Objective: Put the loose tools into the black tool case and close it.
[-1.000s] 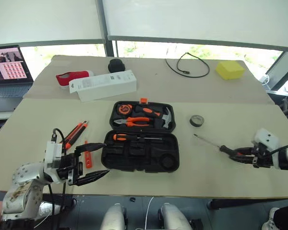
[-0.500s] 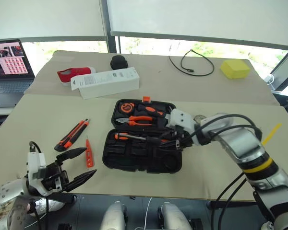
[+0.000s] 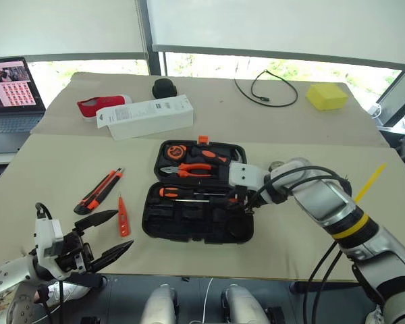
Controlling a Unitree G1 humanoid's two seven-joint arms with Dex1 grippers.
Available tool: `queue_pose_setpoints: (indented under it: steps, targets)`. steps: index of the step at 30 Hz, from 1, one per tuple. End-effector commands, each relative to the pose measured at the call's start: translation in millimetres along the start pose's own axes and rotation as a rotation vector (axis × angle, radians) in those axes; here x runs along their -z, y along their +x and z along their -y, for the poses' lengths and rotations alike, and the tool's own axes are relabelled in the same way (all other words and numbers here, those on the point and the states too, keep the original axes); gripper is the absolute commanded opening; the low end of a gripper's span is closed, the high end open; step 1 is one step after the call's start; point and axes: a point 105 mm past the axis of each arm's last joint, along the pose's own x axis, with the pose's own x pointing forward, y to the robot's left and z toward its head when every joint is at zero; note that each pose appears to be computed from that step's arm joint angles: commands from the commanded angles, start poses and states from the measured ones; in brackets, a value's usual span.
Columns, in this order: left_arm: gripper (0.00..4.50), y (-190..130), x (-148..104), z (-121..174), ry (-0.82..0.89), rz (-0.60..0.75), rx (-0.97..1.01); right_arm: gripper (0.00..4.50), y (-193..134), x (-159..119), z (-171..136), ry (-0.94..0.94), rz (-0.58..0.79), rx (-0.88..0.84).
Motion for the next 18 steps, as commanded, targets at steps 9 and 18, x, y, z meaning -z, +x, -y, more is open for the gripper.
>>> queue_pose_setpoints:
  steps: [9,18]
  targets:
    - [4.50,-0.9,-8.0,-2.4,0.053,0.009,-0.012,2.38,-36.7,-35.3,9.0,-0.086,0.296,-0.042]
    - [4.50,2.0,-5.4,-1.6,0.051,0.014,-0.029,0.06,1.7,-22.7,6.4,-0.083,0.386,-0.007]
